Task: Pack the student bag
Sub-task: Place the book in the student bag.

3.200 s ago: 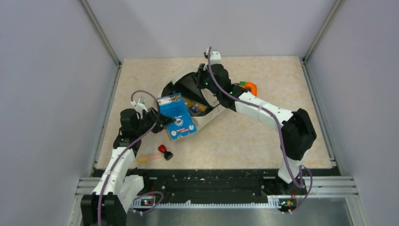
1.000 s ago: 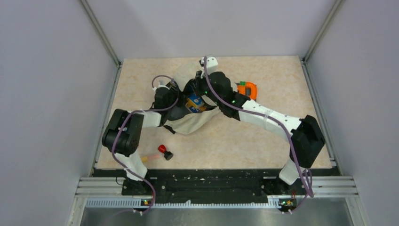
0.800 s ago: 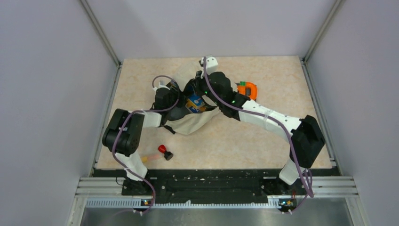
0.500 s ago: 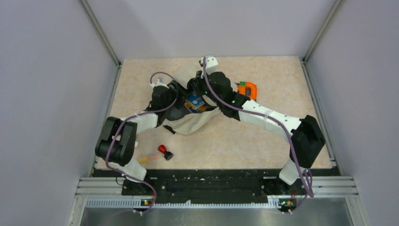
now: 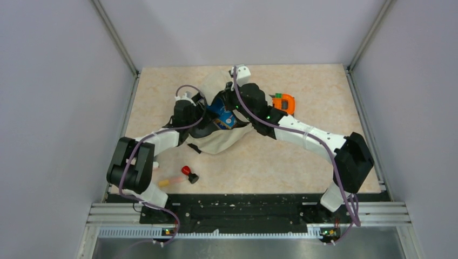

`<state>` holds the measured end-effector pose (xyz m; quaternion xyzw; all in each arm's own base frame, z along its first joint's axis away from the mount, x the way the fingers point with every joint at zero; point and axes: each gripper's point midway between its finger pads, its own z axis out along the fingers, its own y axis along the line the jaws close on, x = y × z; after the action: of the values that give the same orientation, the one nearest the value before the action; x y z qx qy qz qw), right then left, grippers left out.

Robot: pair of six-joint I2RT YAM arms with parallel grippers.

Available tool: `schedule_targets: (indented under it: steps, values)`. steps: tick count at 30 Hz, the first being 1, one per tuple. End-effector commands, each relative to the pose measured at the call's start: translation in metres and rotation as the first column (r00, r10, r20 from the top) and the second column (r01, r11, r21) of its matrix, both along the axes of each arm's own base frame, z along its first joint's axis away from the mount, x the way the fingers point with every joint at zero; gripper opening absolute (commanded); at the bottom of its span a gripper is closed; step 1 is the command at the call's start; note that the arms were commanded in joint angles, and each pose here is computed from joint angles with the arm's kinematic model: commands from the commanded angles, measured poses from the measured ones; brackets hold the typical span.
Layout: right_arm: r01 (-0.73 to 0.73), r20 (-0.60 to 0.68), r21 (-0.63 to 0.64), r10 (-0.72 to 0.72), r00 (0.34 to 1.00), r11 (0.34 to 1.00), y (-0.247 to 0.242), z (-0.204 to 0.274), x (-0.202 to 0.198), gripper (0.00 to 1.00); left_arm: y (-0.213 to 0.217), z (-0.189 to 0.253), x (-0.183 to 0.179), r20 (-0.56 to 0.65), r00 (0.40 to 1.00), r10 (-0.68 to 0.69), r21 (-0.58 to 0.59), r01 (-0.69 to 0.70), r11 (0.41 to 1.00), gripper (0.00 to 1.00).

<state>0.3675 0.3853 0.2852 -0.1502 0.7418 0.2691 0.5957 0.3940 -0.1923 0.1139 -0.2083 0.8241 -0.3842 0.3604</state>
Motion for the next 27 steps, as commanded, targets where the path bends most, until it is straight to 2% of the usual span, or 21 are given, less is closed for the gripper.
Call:
schedule_targets:
  steps: [1,10,16,17,19,22,27]
  values:
    - [-0.026,0.102,0.106,0.015,0.995,0.994,0.000,0.057,-0.011,0.00,-0.019,0.024,0.014,0.111,0.989,-0.095,-0.030,0.099,0.995,0.36]
    - [-0.012,0.084,0.065,0.007,0.996,0.998,-0.003,0.041,-0.009,0.00,-0.043,0.039,0.031,0.181,0.981,-0.066,-0.089,0.083,0.993,0.34]
    - [-0.007,0.070,0.034,0.005,0.998,0.999,-0.004,0.031,-0.009,0.00,-0.051,0.046,0.035,0.226,0.973,-0.052,-0.072,0.069,0.995,0.35]
    - [-0.007,0.069,0.027,0.005,0.998,1.000,-0.005,0.030,-0.009,0.00,-0.049,0.047,0.033,0.233,0.971,-0.051,-0.061,0.067,0.996,0.37]
    - [-0.007,0.068,0.013,0.006,0.998,1.000,-0.006,0.028,-0.009,0.00,-0.042,0.047,0.028,0.241,0.969,-0.048,-0.016,0.054,0.998,0.50]
    - [0.005,0.066,-0.005,-0.005,0.998,1.000,-0.009,0.027,-0.009,0.00,-0.025,0.042,0.013,0.224,0.973,-0.055,0.095,0.034,0.995,0.64]
    - [0.023,0.076,-0.026,-0.021,0.997,0.999,-0.017,0.025,-0.010,0.00,0.010,0.038,-0.029,0.204,0.977,-0.058,0.248,0.006,0.969,0.76]
